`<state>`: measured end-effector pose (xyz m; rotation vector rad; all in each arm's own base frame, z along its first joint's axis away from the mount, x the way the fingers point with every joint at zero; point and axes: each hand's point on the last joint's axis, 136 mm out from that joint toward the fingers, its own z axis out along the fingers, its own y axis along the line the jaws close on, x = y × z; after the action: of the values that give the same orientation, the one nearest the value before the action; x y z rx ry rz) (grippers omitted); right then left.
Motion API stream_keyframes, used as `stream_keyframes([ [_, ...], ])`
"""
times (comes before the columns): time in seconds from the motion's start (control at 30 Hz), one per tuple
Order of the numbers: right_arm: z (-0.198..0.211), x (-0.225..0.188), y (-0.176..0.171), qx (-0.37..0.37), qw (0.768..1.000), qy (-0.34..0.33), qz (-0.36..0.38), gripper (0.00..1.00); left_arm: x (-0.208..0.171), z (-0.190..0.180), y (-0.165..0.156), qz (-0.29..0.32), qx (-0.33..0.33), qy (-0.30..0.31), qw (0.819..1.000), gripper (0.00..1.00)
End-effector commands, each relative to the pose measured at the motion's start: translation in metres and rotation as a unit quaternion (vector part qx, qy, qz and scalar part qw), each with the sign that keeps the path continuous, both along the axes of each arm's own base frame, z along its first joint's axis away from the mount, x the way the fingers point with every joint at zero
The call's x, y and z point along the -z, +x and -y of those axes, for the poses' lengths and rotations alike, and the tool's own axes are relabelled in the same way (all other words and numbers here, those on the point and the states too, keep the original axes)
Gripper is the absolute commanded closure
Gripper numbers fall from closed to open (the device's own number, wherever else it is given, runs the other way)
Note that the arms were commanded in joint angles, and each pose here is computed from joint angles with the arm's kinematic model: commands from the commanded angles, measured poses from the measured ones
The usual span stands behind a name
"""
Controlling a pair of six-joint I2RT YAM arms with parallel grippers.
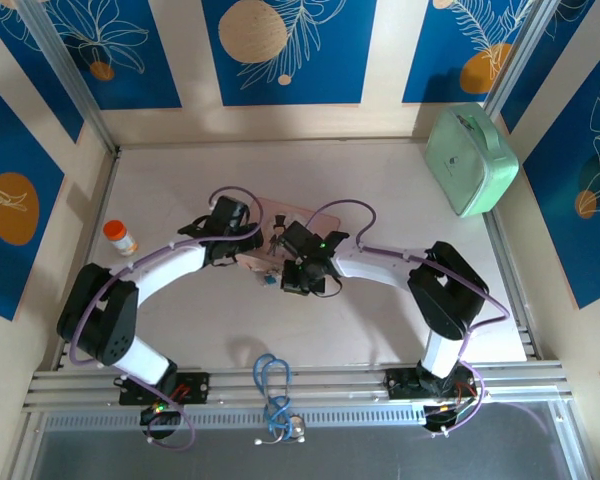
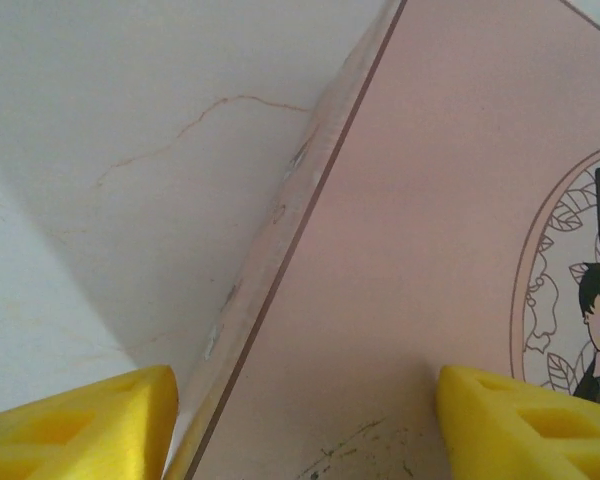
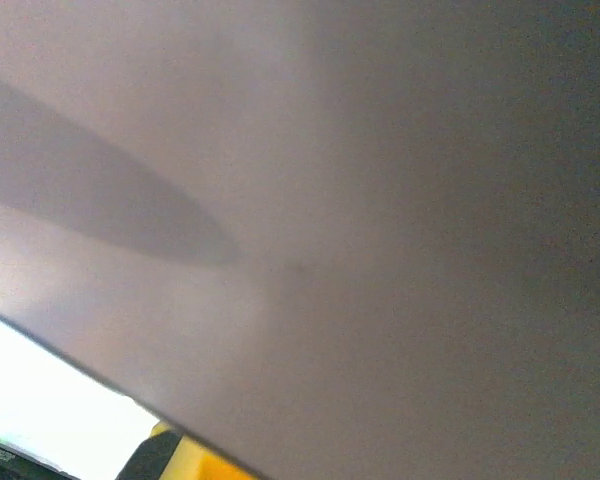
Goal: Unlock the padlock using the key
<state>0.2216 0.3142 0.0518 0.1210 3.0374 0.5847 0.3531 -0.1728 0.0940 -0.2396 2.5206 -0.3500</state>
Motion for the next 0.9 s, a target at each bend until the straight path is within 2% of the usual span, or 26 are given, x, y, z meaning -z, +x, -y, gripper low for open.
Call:
stream_keyframes([
  [0.0,0.044,0.038,-0.045,0.007,0.990,-0.080,-0.117,1.00,0.030,-0.007,-0.023,-0.042,0.005,-0.002,0.999,0.37],
  [0.13,0.036,0.031,-0.038,-0.019,0.993,-0.063,-0.094,1.00,0.040,-0.016,-0.051,-0.049,-0.015,-0.032,0.998,0.39],
  [0.17,0.036,0.029,-0.037,-0.024,0.994,-0.062,-0.085,0.96,0.045,-0.018,-0.060,-0.055,-0.019,-0.040,0.997,0.40],
  [0.27,0.036,0.020,-0.030,-0.032,0.996,-0.059,-0.053,0.71,0.050,-0.018,-0.077,-0.059,-0.025,-0.059,0.996,0.40],
  [0.3,0.037,0.018,-0.028,-0.033,0.997,-0.060,-0.043,0.67,0.050,-0.017,-0.081,-0.058,-0.026,-0.066,0.996,0.40],
  [0.4,0.043,0.006,-0.020,-0.037,0.997,-0.067,-0.009,0.64,0.049,-0.011,-0.091,-0.056,-0.024,-0.095,0.994,0.40],
  [0.57,0.056,-0.009,0.000,-0.035,0.998,-0.050,0.035,0.50,0.044,-0.006,-0.109,-0.055,-0.009,-0.096,0.994,0.40],
  [0.73,0.049,-0.026,0.011,-0.048,0.995,-0.019,0.082,0.45,0.038,-0.014,-0.118,-0.043,-0.023,-0.103,0.994,0.37],
  [0.87,0.034,-0.034,0.005,-0.059,0.991,0.018,0.120,0.44,0.025,-0.014,-0.115,-0.024,-0.019,-0.109,0.994,0.32],
])
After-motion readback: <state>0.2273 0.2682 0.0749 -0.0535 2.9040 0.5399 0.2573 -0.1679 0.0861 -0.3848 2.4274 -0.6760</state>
